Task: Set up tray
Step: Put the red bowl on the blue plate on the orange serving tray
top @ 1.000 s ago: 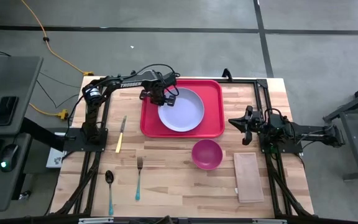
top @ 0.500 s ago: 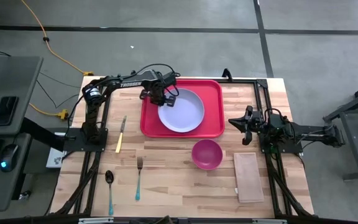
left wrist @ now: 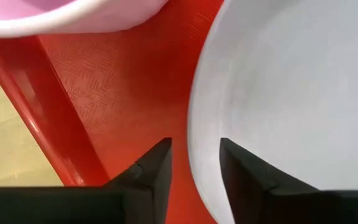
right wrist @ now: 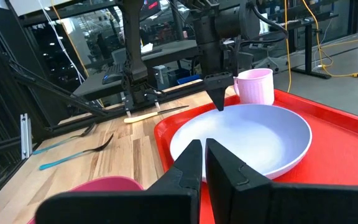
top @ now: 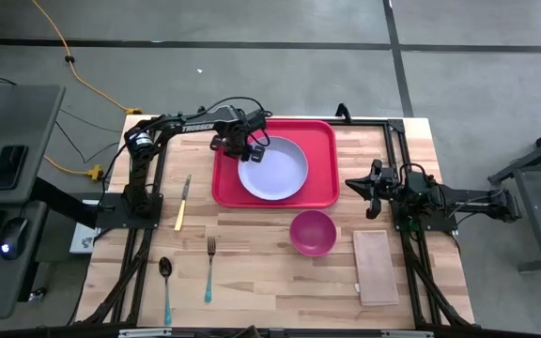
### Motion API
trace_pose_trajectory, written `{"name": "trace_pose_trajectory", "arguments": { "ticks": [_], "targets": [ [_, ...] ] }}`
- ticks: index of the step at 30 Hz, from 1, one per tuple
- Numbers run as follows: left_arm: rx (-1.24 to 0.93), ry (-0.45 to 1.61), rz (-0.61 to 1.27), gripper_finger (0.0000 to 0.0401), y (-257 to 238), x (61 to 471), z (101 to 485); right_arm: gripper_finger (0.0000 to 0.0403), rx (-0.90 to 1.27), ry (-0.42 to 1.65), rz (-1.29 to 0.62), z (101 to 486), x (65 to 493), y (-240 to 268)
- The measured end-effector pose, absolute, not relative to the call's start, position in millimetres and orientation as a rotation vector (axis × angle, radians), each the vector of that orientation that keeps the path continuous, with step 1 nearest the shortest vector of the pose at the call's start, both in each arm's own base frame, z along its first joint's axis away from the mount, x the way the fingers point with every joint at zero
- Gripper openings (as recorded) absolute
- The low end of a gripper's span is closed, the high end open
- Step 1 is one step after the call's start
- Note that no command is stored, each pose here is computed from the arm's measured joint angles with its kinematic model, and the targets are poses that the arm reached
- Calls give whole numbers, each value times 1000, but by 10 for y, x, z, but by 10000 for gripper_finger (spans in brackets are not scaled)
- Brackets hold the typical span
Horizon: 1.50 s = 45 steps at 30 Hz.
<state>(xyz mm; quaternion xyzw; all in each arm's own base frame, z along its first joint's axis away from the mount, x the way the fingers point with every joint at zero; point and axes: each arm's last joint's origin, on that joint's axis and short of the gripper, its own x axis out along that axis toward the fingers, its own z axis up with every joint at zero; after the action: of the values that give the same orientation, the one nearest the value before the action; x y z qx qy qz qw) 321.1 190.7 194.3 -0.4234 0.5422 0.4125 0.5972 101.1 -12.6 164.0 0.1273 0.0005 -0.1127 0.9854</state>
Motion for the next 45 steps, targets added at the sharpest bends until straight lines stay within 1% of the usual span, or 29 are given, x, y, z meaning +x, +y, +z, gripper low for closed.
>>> {"name": "trace_pose_trajectory", "arguments": {
  "ticks": [4, 7, 14, 19, 26, 30, 37, 41, 45],
  "targets": [
    [-991, 1256, 959, 187, 1906, 3211, 1943, 0, 256, 1, -226, 1641, 1011, -126],
    [-1007, 1259, 945, 194, 1901, 3213, 1943, 0, 256, 1, -226, 1640, 1011, -126],
    [-1059, 1304, 904, 183, 1862, 3185, 2001, 0, 256, 1, -226, 1640, 1011, -126],
    [-1033, 1351, 902, 171, 1816, 3211, 2237, 0, 256, 1, -226, 1640, 1011, -126],
    [-948, 1295, 808, 168, 1638, 3413, 2698, 0, 256, 0, -226, 1640, 1011, -126],
    [-903, 1240, 713, 166, 1457, 3540, 2998, 0, 256, 1, -226, 1640, 1011, -126],
    [-833, 1152, 542, 166, 991, 3713, 3446, 0, 253, 1, -226, 1641, 1011, -126],
    [-791, 1128, 458, 166, 681, 3789, 3572, 0, 252, 1, -226, 1641, 1011, -126],
    [-763, 1137, 399, 166, 380, 3839, 3592, 0, 252, 1, -226, 1640, 1011, -126]
  ]
}}
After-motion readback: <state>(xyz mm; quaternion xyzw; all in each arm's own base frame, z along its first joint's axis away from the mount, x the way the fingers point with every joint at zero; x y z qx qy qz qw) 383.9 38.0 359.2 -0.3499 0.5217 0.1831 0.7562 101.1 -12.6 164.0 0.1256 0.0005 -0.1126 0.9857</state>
